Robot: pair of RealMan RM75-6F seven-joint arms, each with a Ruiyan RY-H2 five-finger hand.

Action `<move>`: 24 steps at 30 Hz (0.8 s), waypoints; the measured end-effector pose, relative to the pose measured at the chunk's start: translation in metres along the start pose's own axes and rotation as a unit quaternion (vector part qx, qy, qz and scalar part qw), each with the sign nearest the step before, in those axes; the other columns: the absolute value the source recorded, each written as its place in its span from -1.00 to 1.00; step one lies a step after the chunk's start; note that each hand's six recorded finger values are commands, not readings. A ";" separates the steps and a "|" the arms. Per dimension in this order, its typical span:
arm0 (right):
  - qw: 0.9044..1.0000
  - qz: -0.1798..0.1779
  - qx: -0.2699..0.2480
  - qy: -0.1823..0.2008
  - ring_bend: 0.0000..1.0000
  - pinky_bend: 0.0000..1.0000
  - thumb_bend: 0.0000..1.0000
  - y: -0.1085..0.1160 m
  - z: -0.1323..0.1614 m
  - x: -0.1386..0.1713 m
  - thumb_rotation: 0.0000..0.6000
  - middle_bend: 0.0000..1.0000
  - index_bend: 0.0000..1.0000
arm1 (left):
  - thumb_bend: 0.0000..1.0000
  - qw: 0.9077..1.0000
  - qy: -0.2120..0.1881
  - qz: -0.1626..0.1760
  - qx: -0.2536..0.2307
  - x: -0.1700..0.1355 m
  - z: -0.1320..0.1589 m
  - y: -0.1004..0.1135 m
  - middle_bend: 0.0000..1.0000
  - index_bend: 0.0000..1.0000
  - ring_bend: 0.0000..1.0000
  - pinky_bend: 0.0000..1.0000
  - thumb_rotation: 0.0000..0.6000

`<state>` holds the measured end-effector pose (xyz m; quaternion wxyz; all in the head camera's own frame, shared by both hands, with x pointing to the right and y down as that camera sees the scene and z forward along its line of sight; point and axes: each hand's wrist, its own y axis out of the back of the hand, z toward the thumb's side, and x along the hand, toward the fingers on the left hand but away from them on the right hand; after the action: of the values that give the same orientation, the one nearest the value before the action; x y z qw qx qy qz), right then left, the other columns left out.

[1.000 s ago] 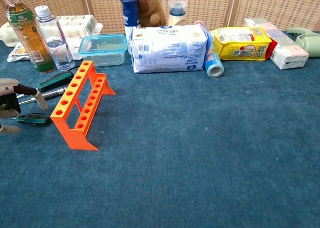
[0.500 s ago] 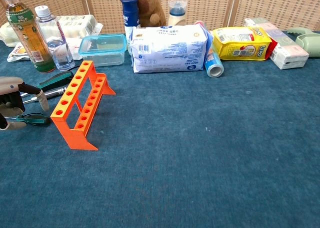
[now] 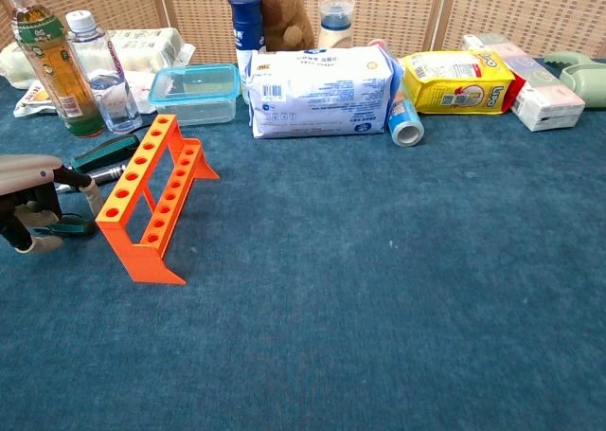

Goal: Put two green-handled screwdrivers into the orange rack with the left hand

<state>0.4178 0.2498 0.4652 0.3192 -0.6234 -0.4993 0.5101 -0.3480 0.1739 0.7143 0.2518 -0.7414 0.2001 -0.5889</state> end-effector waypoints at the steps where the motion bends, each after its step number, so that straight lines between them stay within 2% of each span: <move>1: 1.000 0.000 -0.001 0.000 -1.00 -1.00 -1.00 0.000 0.000 0.000 0.66 -0.89 -0.72 | -0.26 1.000 0.001 0.000 0.001 0.000 0.000 0.000 0.89 -0.28 0.79 0.91 1.00; 12: 1.000 0.000 -0.002 0.002 -1.00 -1.00 -1.00 0.001 0.000 0.000 0.66 -0.89 -0.73 | -0.15 1.000 0.006 0.003 0.008 0.003 0.004 -0.004 0.89 -0.03 0.79 0.90 1.00; 19: 1.000 0.000 -0.001 0.002 -1.00 -1.00 -1.00 0.001 0.000 0.000 0.67 -0.89 -0.73 | -0.12 1.000 0.008 0.002 0.006 0.002 0.005 -0.006 0.89 0.00 0.79 0.90 1.00; 24: 1.000 0.001 0.000 0.002 -1.00 -1.00 -1.00 0.000 0.000 0.001 0.67 -0.89 -0.73 | -0.12 1.000 -0.001 0.008 -0.008 -0.006 0.008 0.002 0.89 0.01 0.79 0.91 1.00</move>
<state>0.4177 0.2503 0.4648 0.3200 -0.6249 -0.4980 0.5090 -0.3413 0.1771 0.7065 0.2509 -0.7426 0.2099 -0.5844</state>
